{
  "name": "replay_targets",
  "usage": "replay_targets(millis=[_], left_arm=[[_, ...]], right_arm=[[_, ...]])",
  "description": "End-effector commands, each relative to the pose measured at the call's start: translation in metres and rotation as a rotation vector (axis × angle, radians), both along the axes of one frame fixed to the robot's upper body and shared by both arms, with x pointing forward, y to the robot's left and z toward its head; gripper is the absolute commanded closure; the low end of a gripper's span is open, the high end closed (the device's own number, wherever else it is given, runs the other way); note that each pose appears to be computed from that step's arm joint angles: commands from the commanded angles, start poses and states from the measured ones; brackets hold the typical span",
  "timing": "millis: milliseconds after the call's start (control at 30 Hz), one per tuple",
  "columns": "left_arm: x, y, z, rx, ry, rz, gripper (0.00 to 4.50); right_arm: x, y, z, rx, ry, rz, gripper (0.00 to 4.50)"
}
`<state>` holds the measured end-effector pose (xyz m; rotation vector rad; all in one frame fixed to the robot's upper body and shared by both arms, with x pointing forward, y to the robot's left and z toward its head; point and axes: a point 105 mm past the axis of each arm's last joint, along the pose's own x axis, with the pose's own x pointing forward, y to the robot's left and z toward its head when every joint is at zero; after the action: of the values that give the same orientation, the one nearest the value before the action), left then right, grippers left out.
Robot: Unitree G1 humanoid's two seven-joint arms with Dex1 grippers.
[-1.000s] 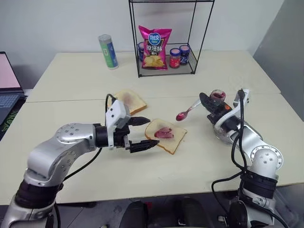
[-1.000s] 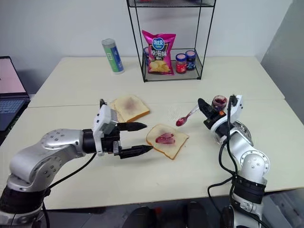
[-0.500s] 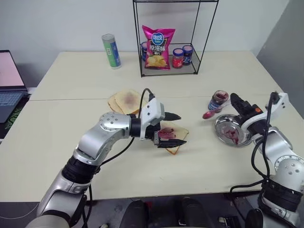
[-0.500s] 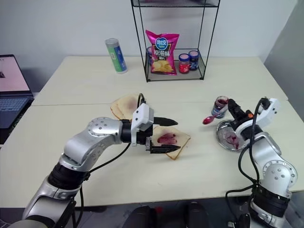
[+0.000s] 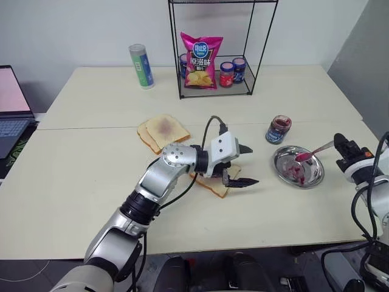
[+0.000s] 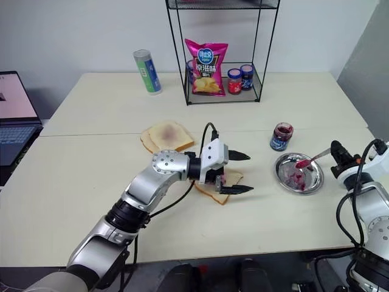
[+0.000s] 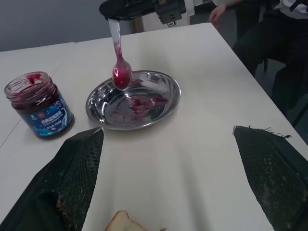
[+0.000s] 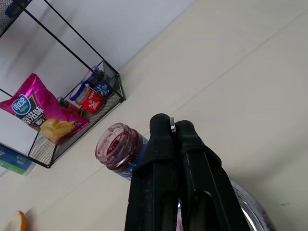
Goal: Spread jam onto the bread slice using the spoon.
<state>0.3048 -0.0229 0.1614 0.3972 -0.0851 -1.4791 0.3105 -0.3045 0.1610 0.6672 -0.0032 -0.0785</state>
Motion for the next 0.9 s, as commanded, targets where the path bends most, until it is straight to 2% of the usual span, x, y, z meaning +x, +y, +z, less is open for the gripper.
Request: replay_targets(millis=[33,367,667,767,900], left_arm=[[0.000,-0.007,0.022,-0.062,-0.051,-0.011,0.00],[-0.002,0.000,0.017,-0.038,-0.049,-0.005,0.00],[0.000,0.001,0.020,-0.050,-0.045,0.005,0.00],[0.001,0.002,0.022,-0.054,-0.042,0.009,0.00],[0.001,0.003,0.021,-0.052,-0.043,0.009,0.00]], right_arm=[[-0.005,-0.014,0.003,-0.028,-0.030,-0.034,4.47],[0.000,-0.026,-0.018,-0.017,0.005,-0.058,4.47],[0.005,-0.029,-0.025,-0.026,0.013,-0.051,4.47],[0.006,-0.029,-0.025,-0.029,0.012,-0.051,3.91],[0.006,-0.032,-0.025,-0.031,0.012,-0.059,2.96]])
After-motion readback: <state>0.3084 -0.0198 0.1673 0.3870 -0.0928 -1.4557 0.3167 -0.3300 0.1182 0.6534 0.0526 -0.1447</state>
